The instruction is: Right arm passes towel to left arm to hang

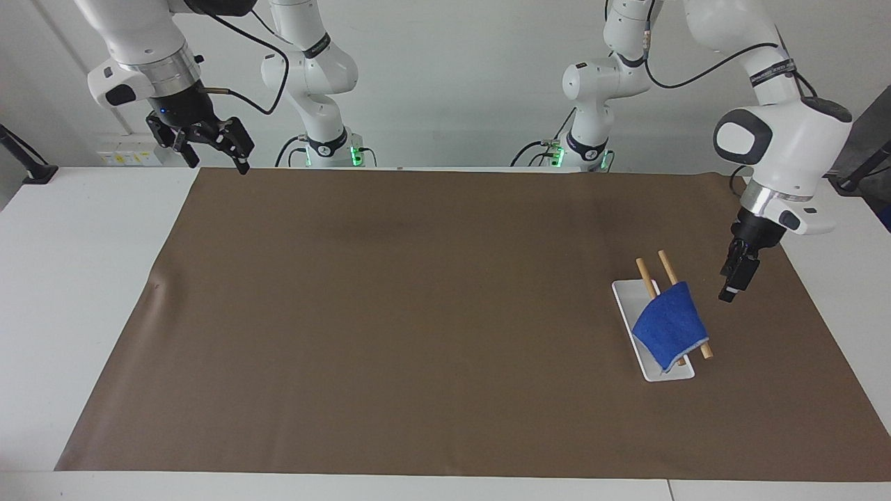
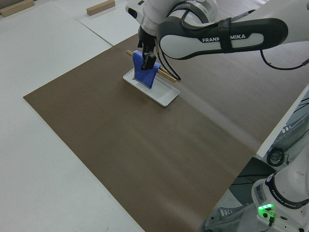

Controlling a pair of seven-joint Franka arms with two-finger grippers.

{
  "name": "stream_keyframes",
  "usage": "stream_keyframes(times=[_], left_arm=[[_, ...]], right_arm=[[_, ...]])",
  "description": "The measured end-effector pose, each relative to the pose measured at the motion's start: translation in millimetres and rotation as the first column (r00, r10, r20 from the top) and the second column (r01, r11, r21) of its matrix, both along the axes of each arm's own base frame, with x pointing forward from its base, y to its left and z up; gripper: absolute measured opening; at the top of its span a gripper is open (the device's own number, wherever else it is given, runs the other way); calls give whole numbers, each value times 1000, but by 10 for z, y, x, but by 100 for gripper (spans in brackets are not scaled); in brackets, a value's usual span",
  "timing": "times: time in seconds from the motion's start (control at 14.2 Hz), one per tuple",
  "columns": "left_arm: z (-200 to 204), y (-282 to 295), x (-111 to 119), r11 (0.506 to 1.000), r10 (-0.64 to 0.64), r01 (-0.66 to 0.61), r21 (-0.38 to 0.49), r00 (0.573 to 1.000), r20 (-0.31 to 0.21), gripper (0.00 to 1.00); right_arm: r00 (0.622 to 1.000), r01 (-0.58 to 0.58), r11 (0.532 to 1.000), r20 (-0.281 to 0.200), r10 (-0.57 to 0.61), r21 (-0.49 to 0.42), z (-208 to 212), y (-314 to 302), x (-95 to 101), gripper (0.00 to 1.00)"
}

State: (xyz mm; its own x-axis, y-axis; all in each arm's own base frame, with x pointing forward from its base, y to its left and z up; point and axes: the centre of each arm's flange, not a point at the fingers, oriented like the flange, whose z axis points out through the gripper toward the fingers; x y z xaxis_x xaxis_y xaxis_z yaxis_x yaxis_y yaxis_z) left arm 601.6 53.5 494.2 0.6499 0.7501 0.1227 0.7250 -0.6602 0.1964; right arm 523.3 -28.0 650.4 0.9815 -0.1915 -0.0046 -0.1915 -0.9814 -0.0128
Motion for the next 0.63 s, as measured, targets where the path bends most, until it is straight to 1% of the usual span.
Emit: stream_keyframes(times=[0.07, 0.14, 0.28, 0.35, 0.42, 0.49, 0.63], left_arm=[[139, 6, 35, 999, -29, 30, 32, 998, -48, 100], [254, 2, 57, 997, -57, 61, 46, 995, -82, 100], [443, -85, 42, 985, -156, 165, 47, 976, -152, 100], [513, -141, -3, 973, -217, 229, 39, 956, -196, 100], [584, -183, -63, 954, -286, 300, 26, 928, -238, 100], [675, -209, -141, 925, -363, 380, 10, 891, -272, 100], [876, -210, -358, 846, -507, 533, -16, 796, -332, 100]], right_arm=[[1000, 0, 1000, 0, 0, 0, 0, -1, 0, 100], [1000, 1, 1000, 0, -1, 0, 0, -6, 0, 100], [1000, 8, 1000, 0, -8, 0, -1, -41, -2, 100], [1000, 10, 1000, 0, -10, 0, -1, -51, -3, 100], [1000, 11, 1000, 0, -11, 0, -1, -59, -3, 100], [1000, 15, 1000, 0, -15, 1, -1, -82, -4, 100], [1000, 25, 1000, 0, -25, 2, -3, -137, -7, 100]])
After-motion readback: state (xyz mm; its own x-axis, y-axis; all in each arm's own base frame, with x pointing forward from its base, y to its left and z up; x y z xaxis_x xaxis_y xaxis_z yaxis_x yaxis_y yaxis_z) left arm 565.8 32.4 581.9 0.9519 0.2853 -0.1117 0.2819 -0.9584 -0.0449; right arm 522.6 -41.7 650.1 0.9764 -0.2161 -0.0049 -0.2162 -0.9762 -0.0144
